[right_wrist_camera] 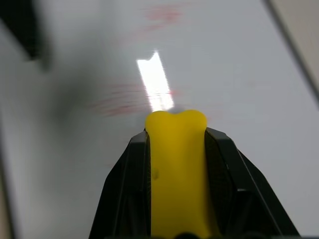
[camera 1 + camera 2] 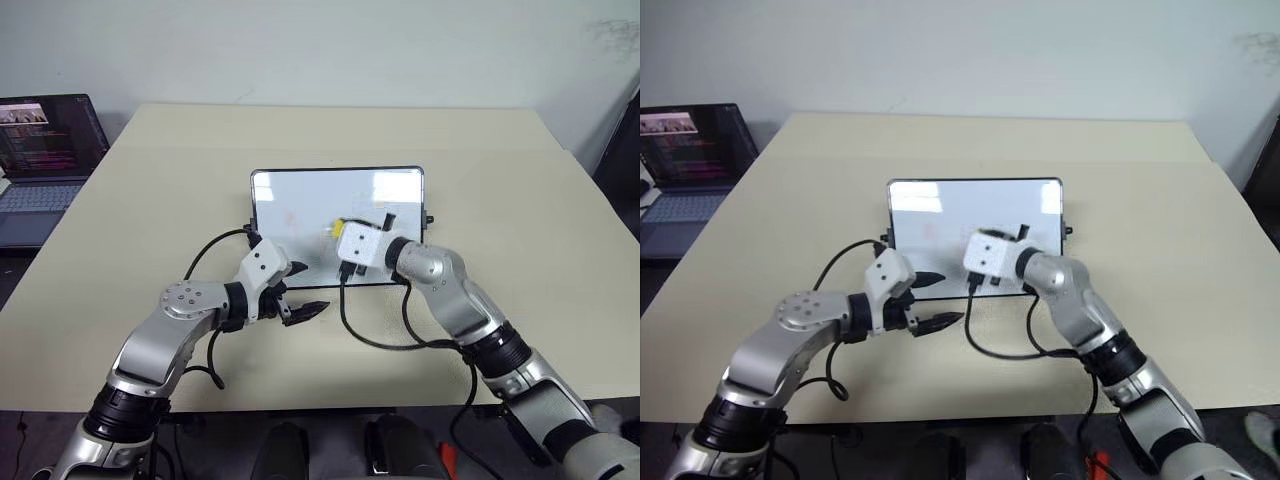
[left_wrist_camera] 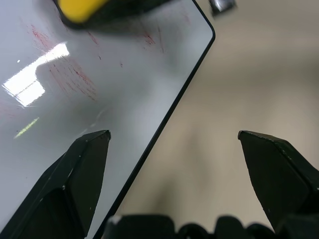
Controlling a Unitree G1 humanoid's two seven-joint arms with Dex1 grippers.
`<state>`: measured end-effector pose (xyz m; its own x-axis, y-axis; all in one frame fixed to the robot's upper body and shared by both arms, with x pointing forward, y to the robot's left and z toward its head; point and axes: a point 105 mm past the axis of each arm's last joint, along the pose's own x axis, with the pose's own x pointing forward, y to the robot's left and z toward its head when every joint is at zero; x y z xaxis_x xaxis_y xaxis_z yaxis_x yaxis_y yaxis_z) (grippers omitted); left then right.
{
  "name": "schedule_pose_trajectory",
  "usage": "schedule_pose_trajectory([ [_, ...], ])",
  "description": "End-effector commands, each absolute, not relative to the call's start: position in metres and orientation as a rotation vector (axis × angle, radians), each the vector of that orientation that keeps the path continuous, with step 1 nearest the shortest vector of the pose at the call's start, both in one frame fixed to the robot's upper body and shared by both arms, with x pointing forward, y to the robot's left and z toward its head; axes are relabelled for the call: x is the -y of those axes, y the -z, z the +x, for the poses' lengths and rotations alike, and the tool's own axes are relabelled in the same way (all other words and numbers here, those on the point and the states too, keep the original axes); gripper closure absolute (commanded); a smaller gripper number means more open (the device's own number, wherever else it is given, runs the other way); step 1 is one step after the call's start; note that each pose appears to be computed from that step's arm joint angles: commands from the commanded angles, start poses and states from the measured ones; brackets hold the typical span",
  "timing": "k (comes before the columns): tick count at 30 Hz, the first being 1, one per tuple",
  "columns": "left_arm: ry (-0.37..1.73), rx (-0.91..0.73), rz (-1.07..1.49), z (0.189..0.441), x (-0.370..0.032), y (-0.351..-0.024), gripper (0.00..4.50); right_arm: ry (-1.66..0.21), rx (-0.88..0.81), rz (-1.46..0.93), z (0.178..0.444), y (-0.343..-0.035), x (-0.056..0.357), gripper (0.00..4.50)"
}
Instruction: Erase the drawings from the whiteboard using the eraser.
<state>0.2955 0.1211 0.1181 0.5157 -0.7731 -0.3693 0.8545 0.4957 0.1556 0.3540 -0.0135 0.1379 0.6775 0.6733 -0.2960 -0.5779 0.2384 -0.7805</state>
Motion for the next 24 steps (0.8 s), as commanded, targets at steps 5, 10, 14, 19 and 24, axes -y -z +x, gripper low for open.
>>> schedule_pose_trajectory([
  [5, 1.019, -0.221, 0.344, 0.292, -0.116, -0.128, 0.00, -0.723, 0.043, -1.028, 0.370, -0.138, 0.041, 3.36],
  [10, 1.024, -0.222, 0.343, 0.292, -0.115, -0.128, 0.00, -0.612, 0.066, -1.022, 0.380, -0.152, 0.062, 3.36],
  [14, 1.030, -0.221, 0.340, 0.291, -0.113, -0.128, 0.00, -0.629, -0.003, -1.035, 0.373, -0.140, 0.080, 3.36],
  [19, 1.033, -0.223, 0.340, 0.292, -0.113, -0.127, 0.00, -0.735, -0.134, -1.066, 0.350, -0.111, 0.092, 3.36],
  [24, 1.043, -0.222, 0.339, 0.293, -0.111, -0.127, 0.00, -0.731, -0.165, -1.062, 0.346, -0.106, 0.095, 3.36],
])
